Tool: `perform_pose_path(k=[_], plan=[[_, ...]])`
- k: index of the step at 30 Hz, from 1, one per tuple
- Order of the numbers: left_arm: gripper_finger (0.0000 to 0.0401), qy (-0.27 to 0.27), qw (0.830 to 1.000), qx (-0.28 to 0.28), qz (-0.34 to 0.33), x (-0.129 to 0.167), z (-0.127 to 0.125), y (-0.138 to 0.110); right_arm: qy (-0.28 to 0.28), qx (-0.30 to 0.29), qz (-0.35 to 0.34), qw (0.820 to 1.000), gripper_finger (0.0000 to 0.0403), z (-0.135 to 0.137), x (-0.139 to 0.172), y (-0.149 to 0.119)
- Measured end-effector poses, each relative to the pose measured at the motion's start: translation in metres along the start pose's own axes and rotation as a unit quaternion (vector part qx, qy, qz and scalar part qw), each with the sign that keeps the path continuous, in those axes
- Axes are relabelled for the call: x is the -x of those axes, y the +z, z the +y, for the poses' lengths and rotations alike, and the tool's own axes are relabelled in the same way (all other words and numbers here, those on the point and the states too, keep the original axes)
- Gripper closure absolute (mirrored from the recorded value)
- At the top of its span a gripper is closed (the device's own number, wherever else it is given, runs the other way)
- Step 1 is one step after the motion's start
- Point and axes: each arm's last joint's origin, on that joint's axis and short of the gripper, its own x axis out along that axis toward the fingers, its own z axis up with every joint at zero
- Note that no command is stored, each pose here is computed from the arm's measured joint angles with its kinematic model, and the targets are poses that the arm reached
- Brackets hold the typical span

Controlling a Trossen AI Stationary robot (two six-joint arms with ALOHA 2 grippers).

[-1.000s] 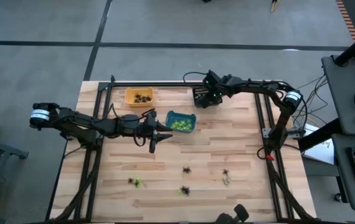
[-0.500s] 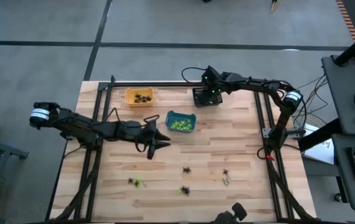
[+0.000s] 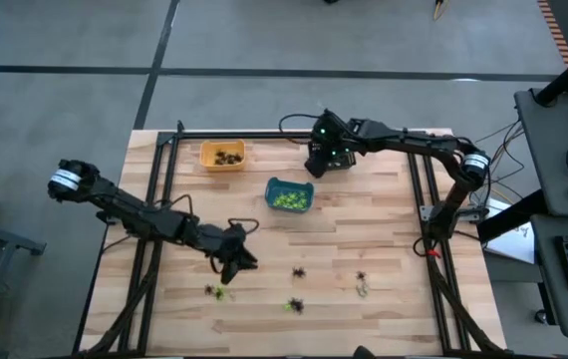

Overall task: Sort Halloween decoration
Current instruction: Put the black spider toy into the yellow bin

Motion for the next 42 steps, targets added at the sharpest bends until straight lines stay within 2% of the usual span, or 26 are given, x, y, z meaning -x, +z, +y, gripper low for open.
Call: perform_pose_path(k=[6, 11, 16, 29, 42], plan=[[0.0324, 0.017, 0.992, 0.100, 0.073, 0.002, -0.011, -0.027, 0.024, 0.039, -0.025, 0.999, 0.0296, 0.025, 0.022, -0.001], [0.0324, 0.052, 0.971, 0.196, 0.126, 0.007, -0.018, -0.049, 0.031, 0.068, -0.031, 0.997, 0.0303, 0.040, 0.026, -0.004], [0.0324, 0.079, 0.952, 0.253, 0.155, 0.012, -0.023, -0.064, 0.039, 0.081, -0.031, 0.995, 0.0305, 0.049, 0.027, -0.007], [0.0324, 0.166, 0.931, 0.283, 0.158, 0.017, -0.012, -0.074, 0.042, 0.085, -0.036, 0.995, 0.0309, 0.053, 0.027, -0.007], [0.0324, 0.165, 0.909, 0.308, 0.226, 0.020, -0.012, -0.079, 0.047, 0.080, -0.034, 0.995, 0.0307, 0.058, 0.026, -0.009]])
